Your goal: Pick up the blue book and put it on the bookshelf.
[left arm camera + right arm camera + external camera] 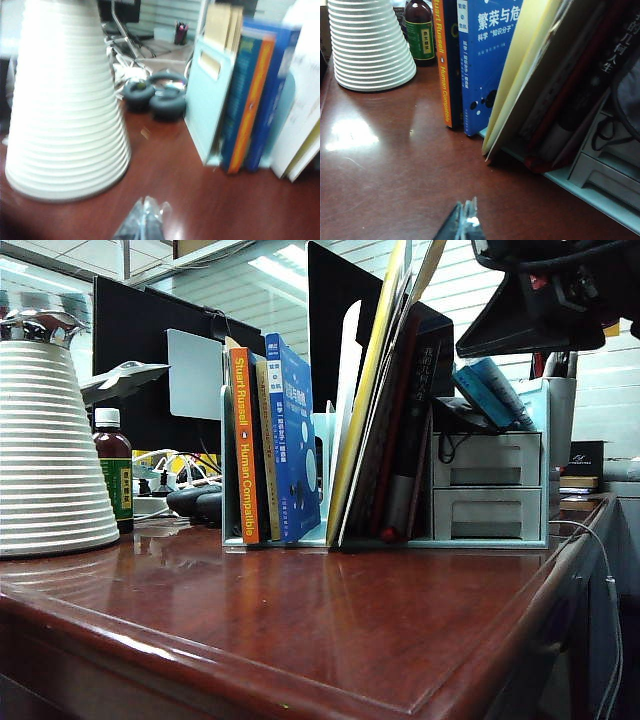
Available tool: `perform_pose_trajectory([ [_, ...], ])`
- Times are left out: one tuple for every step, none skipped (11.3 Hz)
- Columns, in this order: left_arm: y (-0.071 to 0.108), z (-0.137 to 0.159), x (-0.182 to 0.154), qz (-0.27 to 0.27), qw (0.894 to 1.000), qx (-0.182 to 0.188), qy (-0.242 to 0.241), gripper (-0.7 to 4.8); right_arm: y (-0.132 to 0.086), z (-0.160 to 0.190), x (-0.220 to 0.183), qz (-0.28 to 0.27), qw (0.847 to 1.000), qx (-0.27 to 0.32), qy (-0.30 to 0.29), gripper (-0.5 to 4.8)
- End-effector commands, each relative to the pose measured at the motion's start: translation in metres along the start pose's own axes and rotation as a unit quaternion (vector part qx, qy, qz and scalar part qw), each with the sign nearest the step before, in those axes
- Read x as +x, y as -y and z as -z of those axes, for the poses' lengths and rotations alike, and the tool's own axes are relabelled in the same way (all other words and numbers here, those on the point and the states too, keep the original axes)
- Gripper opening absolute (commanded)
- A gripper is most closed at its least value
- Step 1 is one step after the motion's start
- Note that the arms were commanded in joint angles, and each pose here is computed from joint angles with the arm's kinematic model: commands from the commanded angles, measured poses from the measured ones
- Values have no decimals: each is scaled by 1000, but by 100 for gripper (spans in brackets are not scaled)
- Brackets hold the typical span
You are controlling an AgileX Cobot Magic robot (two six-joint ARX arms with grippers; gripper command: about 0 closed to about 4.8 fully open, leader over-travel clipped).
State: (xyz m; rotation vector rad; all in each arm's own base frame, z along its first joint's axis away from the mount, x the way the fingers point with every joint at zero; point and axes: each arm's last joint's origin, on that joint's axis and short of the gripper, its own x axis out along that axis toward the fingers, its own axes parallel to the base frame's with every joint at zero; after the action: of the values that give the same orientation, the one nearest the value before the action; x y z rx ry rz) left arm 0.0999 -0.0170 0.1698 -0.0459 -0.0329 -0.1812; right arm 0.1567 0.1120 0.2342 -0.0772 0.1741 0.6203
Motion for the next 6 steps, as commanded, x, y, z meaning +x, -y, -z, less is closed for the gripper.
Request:
perform_pose_trajectory([
  [-3, 13, -5, -37, 997, 37, -63, -6, 0, -3, 0, -1, 1000, -1, 11, 0],
  [-3, 14, -5, -38, 996, 36, -70, 1, 0, -4, 0, -1, 1000, -1, 11, 0],
  [-3, 15, -5, -31, 996, 35, -71, 26, 0, -3, 0, -1, 1000, -1, 10, 0],
  [-3, 15, -5, -31, 996, 35, -71, 26, 0, -3, 0, -1, 1000, -1, 11, 0],
  [-3, 15, -5, -32, 996, 35, -71, 25, 0, -3, 1, -1, 1000, -1, 9, 0],
  [-3, 15, -5, -32, 996, 35, -71, 26, 0, -3, 1, -1, 1000, -1, 9, 0],
])
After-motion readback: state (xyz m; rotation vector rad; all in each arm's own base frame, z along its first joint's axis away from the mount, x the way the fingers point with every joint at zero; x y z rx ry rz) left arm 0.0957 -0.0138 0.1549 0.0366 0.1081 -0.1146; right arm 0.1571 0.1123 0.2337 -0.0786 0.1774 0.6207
